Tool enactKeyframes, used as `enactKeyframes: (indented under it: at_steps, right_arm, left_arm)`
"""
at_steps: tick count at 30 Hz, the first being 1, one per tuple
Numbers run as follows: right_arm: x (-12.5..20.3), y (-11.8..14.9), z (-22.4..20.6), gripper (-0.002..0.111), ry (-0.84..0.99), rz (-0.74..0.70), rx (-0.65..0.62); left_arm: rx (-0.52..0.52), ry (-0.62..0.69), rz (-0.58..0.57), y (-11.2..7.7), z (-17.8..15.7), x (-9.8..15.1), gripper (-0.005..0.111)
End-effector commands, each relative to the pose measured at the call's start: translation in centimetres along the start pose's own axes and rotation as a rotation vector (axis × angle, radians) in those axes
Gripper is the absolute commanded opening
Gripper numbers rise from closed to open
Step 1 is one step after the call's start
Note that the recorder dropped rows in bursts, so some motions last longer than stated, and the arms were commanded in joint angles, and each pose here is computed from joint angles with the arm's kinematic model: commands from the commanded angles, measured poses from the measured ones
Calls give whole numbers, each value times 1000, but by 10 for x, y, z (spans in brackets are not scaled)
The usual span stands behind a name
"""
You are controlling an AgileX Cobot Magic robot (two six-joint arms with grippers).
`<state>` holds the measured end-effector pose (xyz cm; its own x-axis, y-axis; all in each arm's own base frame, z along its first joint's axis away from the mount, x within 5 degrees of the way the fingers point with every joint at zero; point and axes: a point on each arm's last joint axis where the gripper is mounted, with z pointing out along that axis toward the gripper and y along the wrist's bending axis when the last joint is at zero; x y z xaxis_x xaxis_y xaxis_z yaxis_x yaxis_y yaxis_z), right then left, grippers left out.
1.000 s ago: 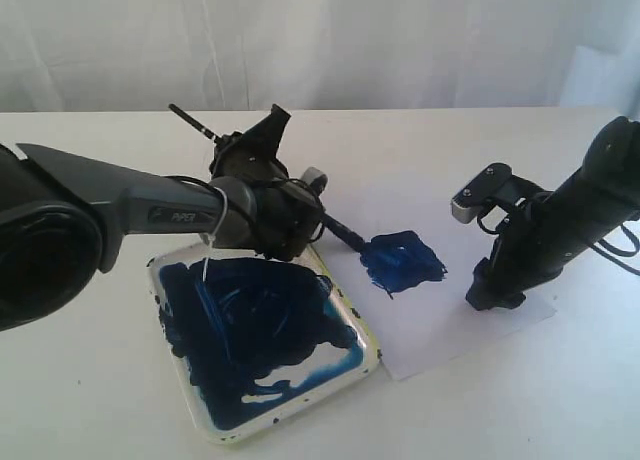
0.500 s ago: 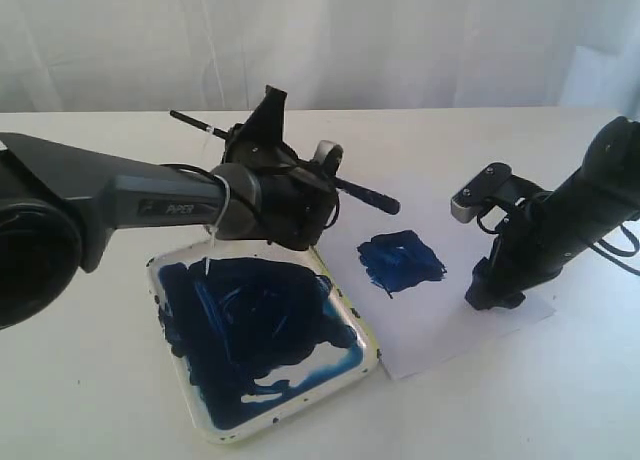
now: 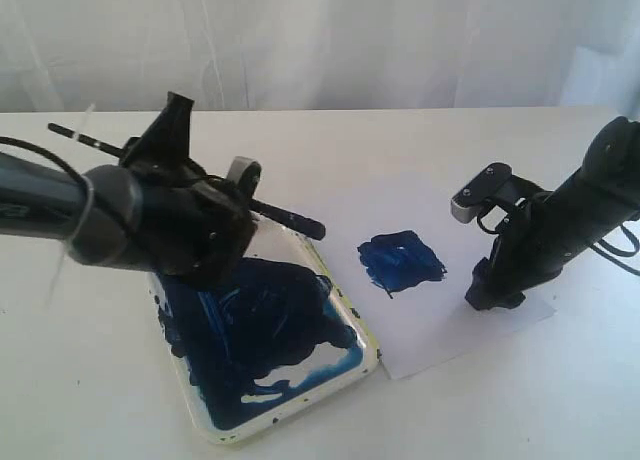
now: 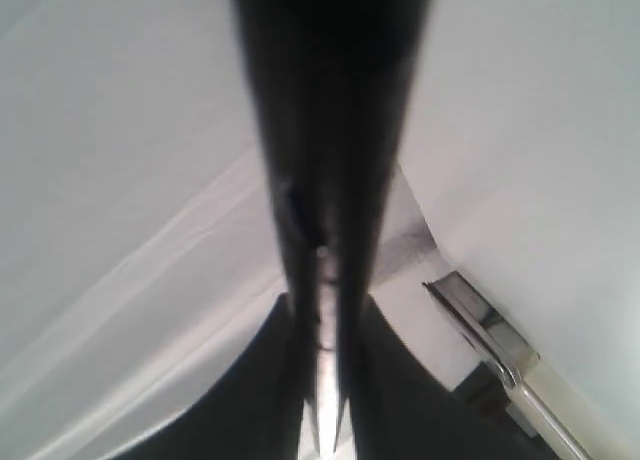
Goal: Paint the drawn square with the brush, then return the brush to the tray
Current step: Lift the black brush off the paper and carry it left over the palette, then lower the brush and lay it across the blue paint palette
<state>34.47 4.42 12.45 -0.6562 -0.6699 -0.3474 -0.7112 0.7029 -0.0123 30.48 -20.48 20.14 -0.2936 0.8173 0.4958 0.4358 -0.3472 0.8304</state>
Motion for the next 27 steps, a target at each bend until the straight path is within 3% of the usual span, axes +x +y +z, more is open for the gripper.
enactKeyframes:
  at_steps: [1, 8, 13, 16, 22, 27]
  right_arm:
    - [5, -1, 10, 63, 30, 0, 1]
    - [6, 1, 9, 63, 41, 0, -19]
    - [7, 2, 9, 63, 46, 0, -29]
    - [6, 1, 9, 63, 41, 0, -20]
    - [6, 1, 9, 63, 39, 0, -16]
    - [6, 0, 9, 63, 37, 0, -13]
  left_arm:
    - [48, 66, -46, -10, -9, 34, 0]
    - [385, 28, 160, -52, -9, 41, 0]
    - [317, 29, 77, -38, -8, 38, 0]
    - [312, 0, 99, -33, -8, 36, 0]
    - [321, -52, 21, -20, -8, 27, 0]
    - [365, -63, 178, -31, -4, 18, 0]
